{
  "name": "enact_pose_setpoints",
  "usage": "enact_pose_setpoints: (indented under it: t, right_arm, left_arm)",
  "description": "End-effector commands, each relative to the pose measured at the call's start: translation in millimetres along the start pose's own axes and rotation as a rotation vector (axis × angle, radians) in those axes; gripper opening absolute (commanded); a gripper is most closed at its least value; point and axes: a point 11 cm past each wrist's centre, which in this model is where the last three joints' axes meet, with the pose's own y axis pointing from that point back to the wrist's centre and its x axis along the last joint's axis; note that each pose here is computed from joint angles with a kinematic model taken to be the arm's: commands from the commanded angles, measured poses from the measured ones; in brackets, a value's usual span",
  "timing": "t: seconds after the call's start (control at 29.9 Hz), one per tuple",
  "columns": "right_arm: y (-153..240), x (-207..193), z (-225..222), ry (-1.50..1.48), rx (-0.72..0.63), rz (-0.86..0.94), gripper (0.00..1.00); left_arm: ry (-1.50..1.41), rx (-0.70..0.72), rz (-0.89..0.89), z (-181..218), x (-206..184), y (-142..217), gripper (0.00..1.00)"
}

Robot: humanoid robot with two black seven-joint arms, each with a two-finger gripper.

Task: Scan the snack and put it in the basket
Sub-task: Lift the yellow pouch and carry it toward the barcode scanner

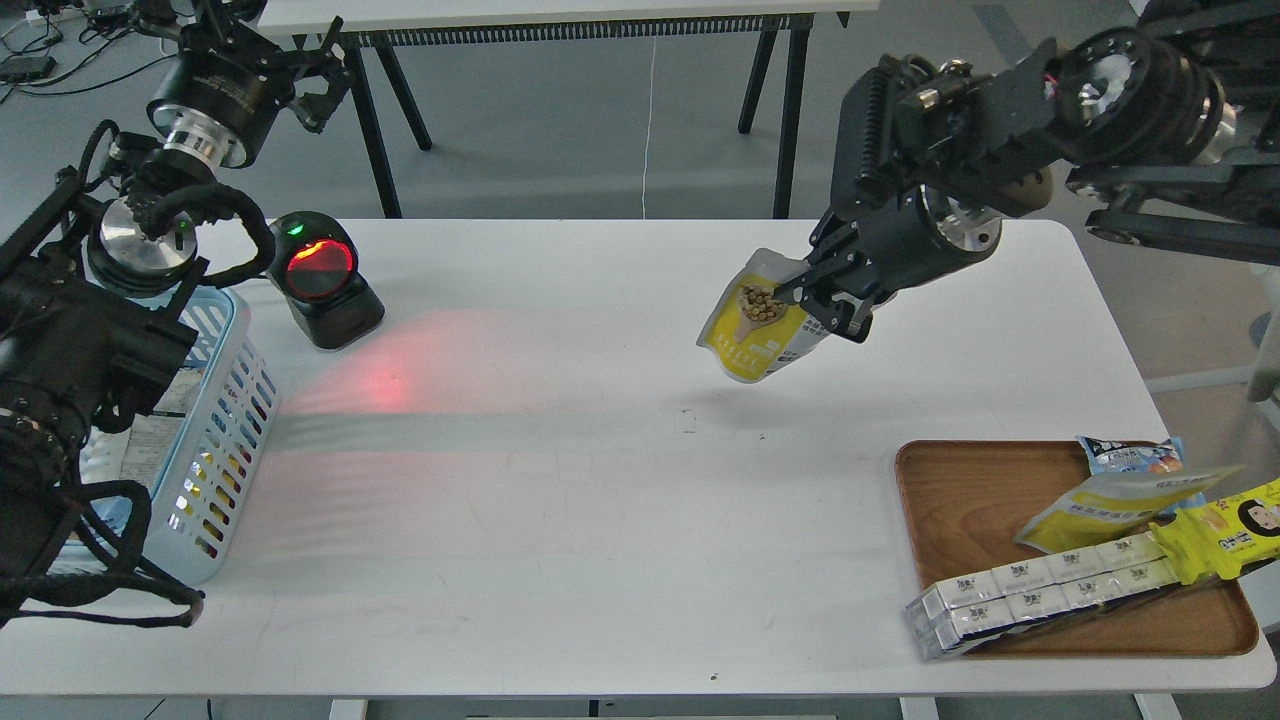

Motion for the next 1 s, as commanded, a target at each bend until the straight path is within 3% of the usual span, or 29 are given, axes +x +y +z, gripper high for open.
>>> enact_pose_setpoints:
  t: [0.0, 0.97]
  right_arm:
    - [-14.8, 18.4, -8.0, 0.039, 0.028, 0.012, 0.00]
    - [-114.4, 67.0, -54.7, 0.085, 0.158, 0.078, 0.00]
  left_arm:
    - [0.001, -0.004, -0.002, 0.9, -1.0, -0.7, 1.00]
    - [-0.002, -0.007, 0.003, 1.6, 1.5, 1.0, 1.00]
